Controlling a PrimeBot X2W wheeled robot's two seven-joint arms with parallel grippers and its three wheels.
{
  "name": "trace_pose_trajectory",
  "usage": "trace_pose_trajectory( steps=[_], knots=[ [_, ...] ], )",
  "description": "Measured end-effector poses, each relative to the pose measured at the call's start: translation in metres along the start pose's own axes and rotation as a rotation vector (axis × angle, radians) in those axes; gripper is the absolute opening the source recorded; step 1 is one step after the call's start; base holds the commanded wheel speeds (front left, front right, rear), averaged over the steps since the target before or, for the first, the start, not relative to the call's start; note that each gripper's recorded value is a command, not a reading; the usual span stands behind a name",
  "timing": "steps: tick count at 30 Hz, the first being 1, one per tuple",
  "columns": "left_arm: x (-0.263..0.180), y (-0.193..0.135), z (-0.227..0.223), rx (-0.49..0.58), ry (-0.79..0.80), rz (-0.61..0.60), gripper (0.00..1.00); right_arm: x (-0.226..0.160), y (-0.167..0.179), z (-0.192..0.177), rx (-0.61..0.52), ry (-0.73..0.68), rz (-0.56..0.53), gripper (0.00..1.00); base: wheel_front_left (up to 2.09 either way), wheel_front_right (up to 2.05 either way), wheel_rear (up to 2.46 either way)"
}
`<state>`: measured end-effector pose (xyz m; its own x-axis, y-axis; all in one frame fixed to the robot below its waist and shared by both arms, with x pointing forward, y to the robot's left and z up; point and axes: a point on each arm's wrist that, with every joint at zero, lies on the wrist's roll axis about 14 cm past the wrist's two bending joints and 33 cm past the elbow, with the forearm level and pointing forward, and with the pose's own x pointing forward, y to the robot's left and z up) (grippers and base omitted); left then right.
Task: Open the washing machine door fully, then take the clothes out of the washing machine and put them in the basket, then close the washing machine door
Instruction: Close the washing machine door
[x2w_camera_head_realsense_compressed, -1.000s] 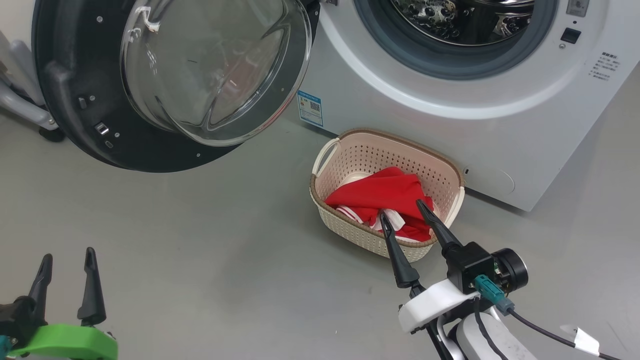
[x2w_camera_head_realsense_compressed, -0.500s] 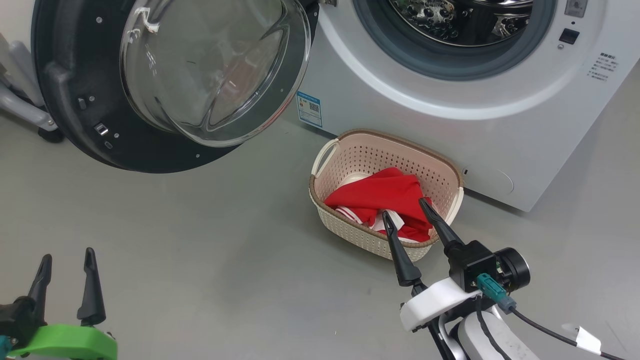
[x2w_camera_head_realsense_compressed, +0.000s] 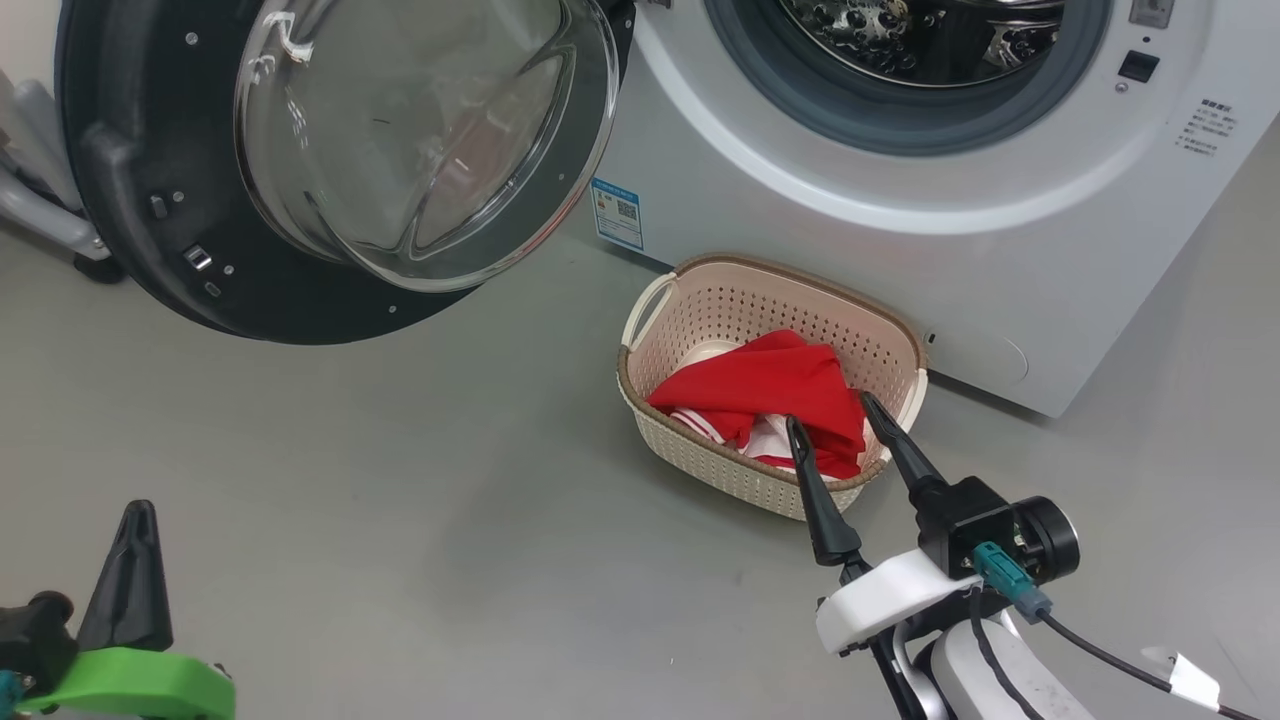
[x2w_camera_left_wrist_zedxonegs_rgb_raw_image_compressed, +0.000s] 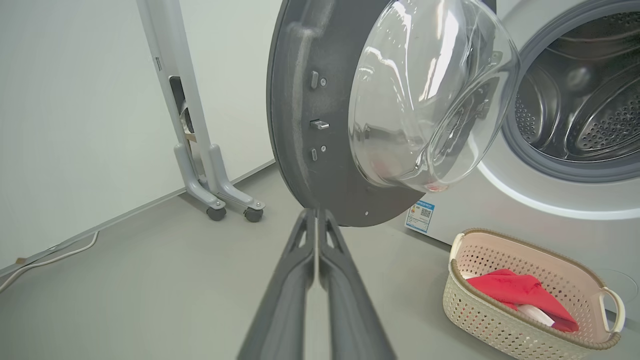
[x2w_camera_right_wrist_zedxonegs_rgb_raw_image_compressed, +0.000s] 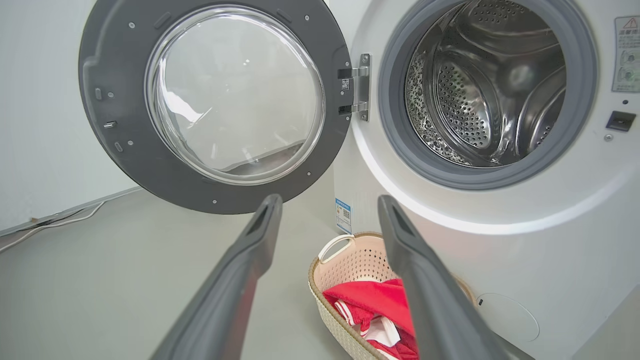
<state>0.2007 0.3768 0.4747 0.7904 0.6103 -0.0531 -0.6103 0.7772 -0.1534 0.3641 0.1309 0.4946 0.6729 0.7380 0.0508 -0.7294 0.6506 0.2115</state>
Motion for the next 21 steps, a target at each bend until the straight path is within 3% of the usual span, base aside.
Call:
trace_pose_trajectory(
  steps=[8, 21],
  knots=[
    [0.017, 0.025, 0.04, 0.015, -0.101, 0.053, 0.0, -0.004, -0.005, -0.01, 0.01, 0.019, -0.006, 1.0, 0.0, 0.0, 0.0],
    [0.094, 0.015, 0.148, 0.234, -0.308, -0.064, 0.0, -0.002, -0.021, -0.024, -0.005, 0.028, -0.011, 1.0, 0.0, 0.0, 0.0]
  ],
)
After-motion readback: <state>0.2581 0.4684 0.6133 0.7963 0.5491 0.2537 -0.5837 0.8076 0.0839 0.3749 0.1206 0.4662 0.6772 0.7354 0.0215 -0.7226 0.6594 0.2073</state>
